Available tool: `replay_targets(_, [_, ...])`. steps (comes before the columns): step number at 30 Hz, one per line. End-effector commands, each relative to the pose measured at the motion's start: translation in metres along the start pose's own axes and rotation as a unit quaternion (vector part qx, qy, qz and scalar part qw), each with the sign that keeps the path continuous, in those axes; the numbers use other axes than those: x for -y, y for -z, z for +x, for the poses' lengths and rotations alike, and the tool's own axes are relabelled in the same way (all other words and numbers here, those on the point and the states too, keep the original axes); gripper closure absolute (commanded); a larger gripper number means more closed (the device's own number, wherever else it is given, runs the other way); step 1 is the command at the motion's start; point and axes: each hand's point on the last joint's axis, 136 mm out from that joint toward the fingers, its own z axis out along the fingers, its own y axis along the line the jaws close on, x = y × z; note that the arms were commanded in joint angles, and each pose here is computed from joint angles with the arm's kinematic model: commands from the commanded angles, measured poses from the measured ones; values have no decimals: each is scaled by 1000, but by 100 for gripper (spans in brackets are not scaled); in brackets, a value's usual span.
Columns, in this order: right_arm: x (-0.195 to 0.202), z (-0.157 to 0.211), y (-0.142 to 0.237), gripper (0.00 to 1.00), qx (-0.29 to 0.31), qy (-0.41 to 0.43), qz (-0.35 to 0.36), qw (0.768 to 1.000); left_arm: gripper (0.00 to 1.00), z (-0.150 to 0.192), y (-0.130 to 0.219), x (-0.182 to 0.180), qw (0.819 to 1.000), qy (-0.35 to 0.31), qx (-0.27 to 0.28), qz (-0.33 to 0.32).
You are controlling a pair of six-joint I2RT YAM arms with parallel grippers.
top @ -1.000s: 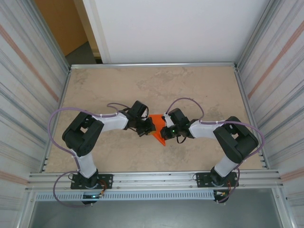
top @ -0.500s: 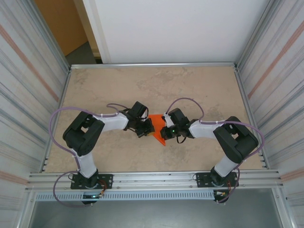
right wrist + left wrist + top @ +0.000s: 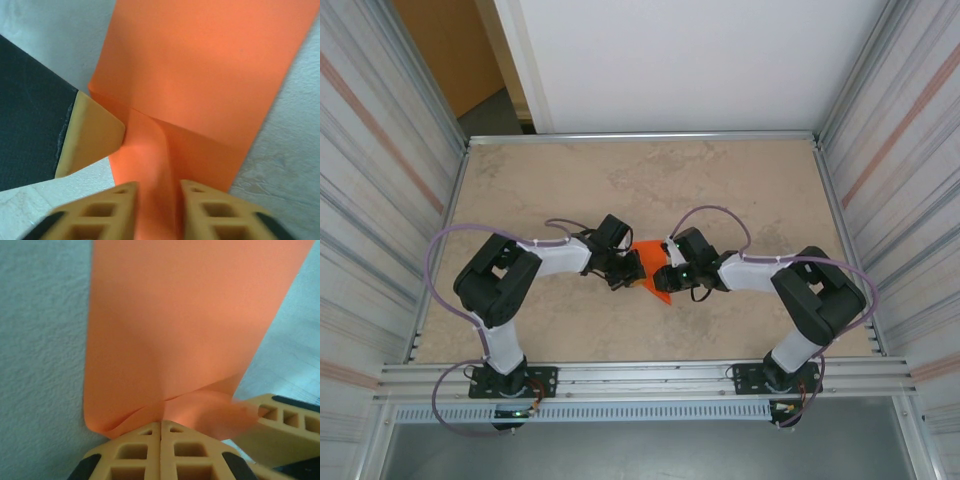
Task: Fold a paper plane with a square sheet of paper (pick it up from the middle)
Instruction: Third fold the triangle at the center of the table.
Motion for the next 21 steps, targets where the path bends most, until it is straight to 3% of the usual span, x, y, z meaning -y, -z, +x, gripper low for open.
replay_targets(1, [10, -3, 17, 61, 9, -45, 45, 998, 97, 9, -9, -36, 998, 32, -10, -62])
replay_targets(5, [14, -11, 42, 48, 47, -86, 69, 993, 98, 10, -12, -40, 997, 36, -13, -67])
replay_targets(9, [9, -9, 58, 46, 60, -92, 59, 992, 98, 11, -12, -42, 997, 35, -11, -70])
replay_targets(14, [-19, 2, 53, 65, 11, -61, -14, 998, 98, 8, -14, -41, 997, 33, -11, -69])
replay_targets(21, [-38, 14, 30, 83, -40, -26, -32, 998, 98, 8, -14, -42, 997, 35, -9, -72])
